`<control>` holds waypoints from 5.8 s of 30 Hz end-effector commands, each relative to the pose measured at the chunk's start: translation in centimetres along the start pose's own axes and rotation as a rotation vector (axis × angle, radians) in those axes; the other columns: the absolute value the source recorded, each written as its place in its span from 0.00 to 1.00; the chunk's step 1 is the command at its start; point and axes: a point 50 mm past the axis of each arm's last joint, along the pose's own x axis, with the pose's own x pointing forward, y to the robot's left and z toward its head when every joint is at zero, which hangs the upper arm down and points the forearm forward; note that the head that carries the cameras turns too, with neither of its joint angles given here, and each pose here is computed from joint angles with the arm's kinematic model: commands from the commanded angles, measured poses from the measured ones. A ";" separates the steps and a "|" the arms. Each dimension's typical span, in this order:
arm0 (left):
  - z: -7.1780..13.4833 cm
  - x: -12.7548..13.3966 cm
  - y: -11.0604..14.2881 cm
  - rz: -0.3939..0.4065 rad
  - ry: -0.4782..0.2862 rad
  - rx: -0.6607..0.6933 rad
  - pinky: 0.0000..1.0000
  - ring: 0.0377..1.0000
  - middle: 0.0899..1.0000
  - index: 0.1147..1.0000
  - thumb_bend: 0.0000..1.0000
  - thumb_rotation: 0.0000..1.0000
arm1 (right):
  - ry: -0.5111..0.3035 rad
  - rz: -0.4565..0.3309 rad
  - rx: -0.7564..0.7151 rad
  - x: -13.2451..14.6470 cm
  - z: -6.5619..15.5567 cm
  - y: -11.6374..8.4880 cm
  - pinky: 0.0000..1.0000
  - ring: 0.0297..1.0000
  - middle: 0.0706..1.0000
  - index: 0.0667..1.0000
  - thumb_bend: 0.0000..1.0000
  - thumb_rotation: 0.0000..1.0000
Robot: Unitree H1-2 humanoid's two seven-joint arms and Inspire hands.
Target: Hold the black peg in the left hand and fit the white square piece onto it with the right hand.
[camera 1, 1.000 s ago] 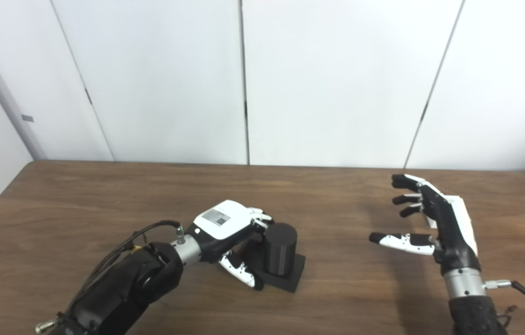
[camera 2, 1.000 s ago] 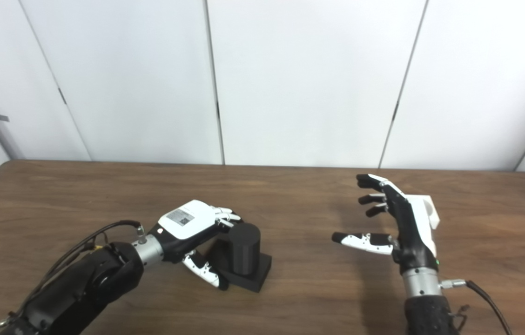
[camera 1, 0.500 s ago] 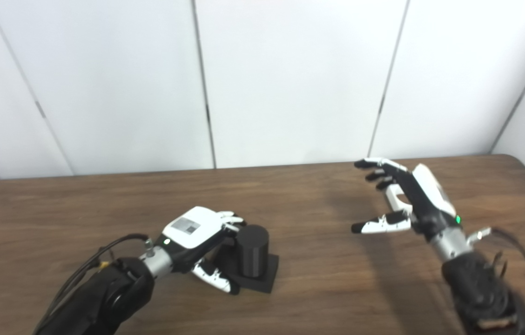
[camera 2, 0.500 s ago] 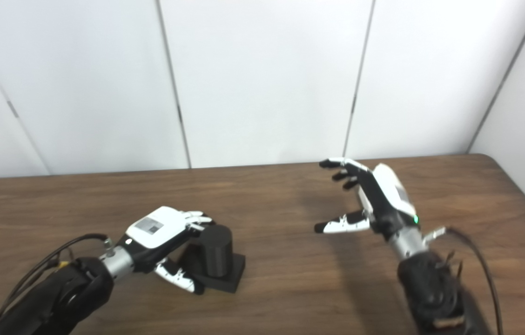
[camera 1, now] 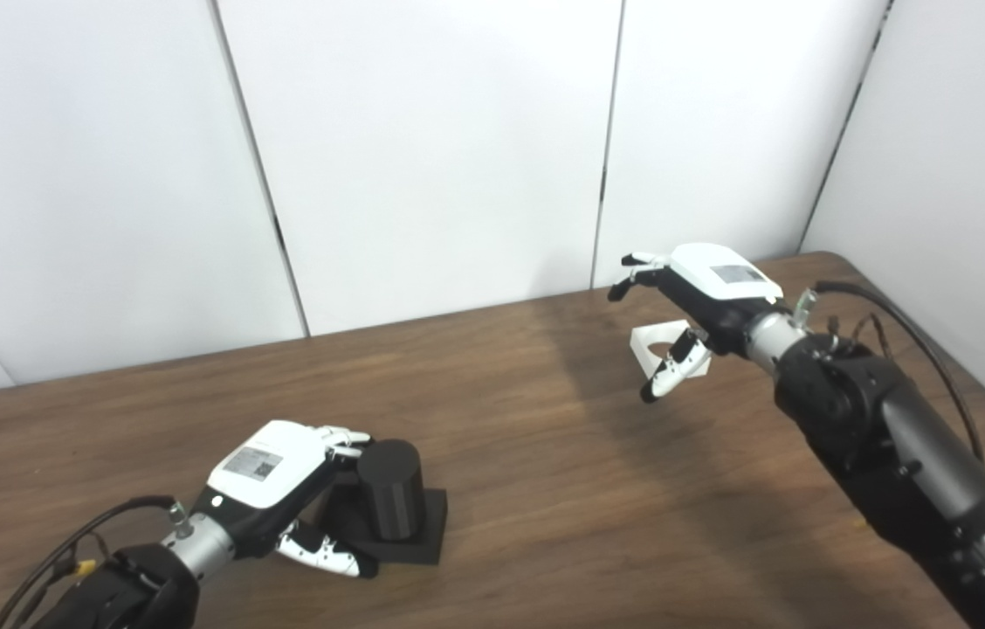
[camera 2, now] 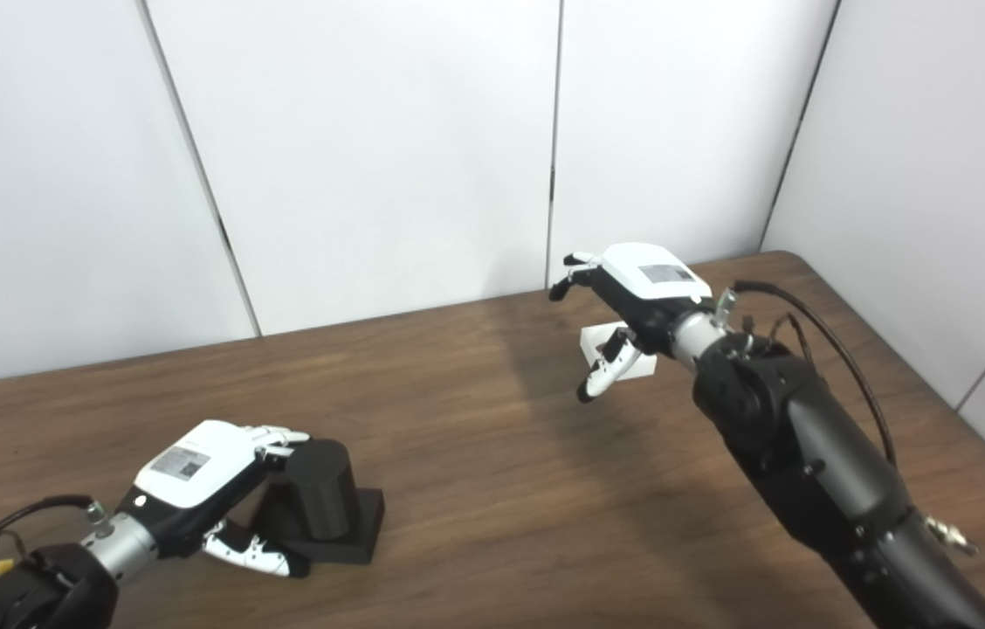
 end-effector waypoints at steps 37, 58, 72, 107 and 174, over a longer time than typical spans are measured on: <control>-0.5 -3.4 -4.9 -0.195 -0.024 0.016 0.77 0.83 0.81 0.42 0.52 0.07 | 0.249 0.174 -0.261 8.3 -3.5 0.8 0.88 0.97 0.97 0.87 0.92 0.14; 0.1 -3.2 -3.8 -0.191 -0.019 0.012 0.75 0.81 0.81 0.42 0.52 0.06 | 0.258 0.177 -0.199 9.4 -5.9 3.8 0.85 0.91 0.90 0.76 0.77 0.12; 0.6 -3.2 -3.4 -0.180 -0.016 0.008 0.74 0.80 0.80 0.42 0.52 0.06 | 0.278 0.266 -0.227 11.7 -5.6 5.2 0.84 0.90 0.88 0.68 0.70 0.14; 0.9 -3.2 -3.3 -0.168 -0.016 -0.001 0.74 0.81 0.81 0.42 0.52 0.06 | 0.237 0.379 -0.192 12.5 -4.0 6.0 0.75 0.79 0.72 0.46 0.52 0.15; 2.0 0.2 -3.1 -0.174 0.018 0.010 0.83 0.89 0.86 0.43 0.52 0.08 | -0.606 0.034 -0.126 3.1 9.9 -6.4 0.79 0.86 0.78 0.44 0.52 0.13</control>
